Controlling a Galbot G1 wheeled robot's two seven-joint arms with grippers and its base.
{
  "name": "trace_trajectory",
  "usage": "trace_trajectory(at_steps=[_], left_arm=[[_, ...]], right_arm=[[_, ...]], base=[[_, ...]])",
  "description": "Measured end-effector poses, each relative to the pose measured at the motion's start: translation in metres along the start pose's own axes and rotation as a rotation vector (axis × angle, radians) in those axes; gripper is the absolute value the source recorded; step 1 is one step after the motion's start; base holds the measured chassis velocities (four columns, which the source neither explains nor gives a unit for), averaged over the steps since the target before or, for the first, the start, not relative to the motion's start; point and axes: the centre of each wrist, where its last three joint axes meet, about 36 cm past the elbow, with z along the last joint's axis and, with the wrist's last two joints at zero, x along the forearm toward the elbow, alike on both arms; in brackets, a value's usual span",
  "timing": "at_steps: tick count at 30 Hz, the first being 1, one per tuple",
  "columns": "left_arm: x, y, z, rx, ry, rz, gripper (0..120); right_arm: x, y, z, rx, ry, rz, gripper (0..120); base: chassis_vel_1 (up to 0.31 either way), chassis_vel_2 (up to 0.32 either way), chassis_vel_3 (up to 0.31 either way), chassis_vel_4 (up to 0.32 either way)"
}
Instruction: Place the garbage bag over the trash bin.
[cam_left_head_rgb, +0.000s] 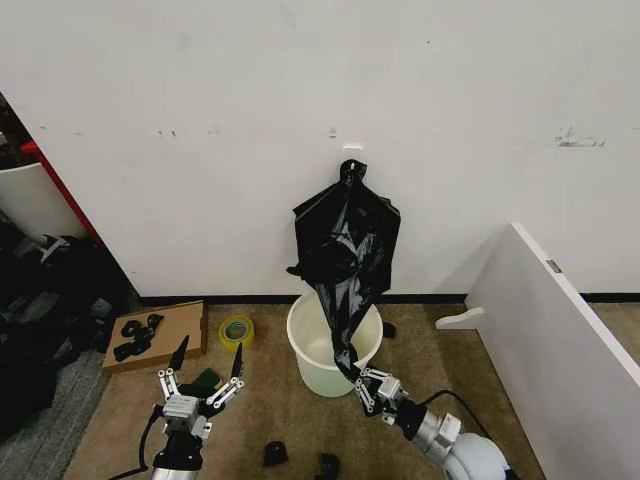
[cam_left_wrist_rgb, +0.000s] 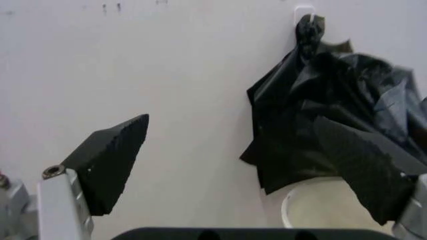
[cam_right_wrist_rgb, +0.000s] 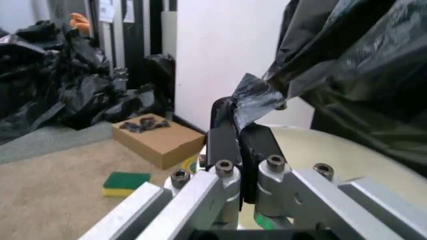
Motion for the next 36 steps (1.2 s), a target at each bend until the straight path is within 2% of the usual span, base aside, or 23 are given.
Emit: trace_trajectory(at_steps=[8, 9, 10, 13, 14, 19, 25, 27, 29, 34, 36], left_arm=[[-0.034, 0.019, -0.024, 0.057, -0.007, 0.119, 97], [-0.041, 0.023, -0.028, 0.065, -0.007, 0.152, 97], [-0.057, 0.031, -0.038, 0.082, -0.009, 0.222, 97], [-0.082, 0.036, -0.048, 0.104, 0.004, 0.317, 97], [-0.082, 0.036, -0.048, 0.104, 0.004, 0.317, 97], [-0.121, 0.038, -0.045, 0.126, 0.047, 0.419, 97], [-0.149, 0.027, -0.033, 0.143, 0.098, 0.489, 97], [-0.175, 0.016, -0.033, 0.155, 0.108, 0.516, 97], [-0.179, 0.015, -0.034, 0.154, 0.107, 0.517, 97], [-0.23, -0.006, -0.032, 0.126, 0.107, 0.558, 97], [-0.235, -0.01, -0.031, 0.123, 0.11, 0.571, 97]], right_arm=[[-0.005, -0.007, -0.008, 0.027, -0.011, 0.05, 0], [-0.006, -0.007, -0.009, 0.035, -0.012, 0.056, 0], [-0.008, -0.008, -0.012, 0.056, -0.012, 0.07, 0], [-0.014, -0.009, -0.016, 0.079, -0.015, 0.087, 0], [-0.014, -0.009, -0.016, 0.079, -0.015, 0.087, 0], [-0.029, -0.009, -0.02, 0.1, -0.022, 0.108, 0], [-0.032, -0.008, -0.02, 0.112, -0.017, 0.114, 0], [-0.031, -0.01, -0.019, 0.116, -0.014, 0.12, 0], [-0.032, -0.01, -0.019, 0.116, -0.014, 0.12, 0], [-0.029, -0.014, -0.019, 0.128, -0.012, 0.134, 0], [-0.028, -0.014, -0.019, 0.129, -0.011, 0.137, 0]], base=[[0.0, 0.0, 0.0, 0.0], [0.0, 0.0, 0.0, 0.0], [0.0, 0.0, 0.0, 0.0], [0.0, 0.0, 0.0, 0.0], [0.0, 0.0, 0.0, 0.0], [0.0, 0.0, 0.0, 0.0], [0.0, 0.0, 0.0, 0.0], [0.0, 0.0, 0.0, 0.0], [0.0, 0.0, 0.0, 0.0], [0.0, 0.0, 0.0, 0.0], [0.0, 0.0, 0.0, 0.0]])
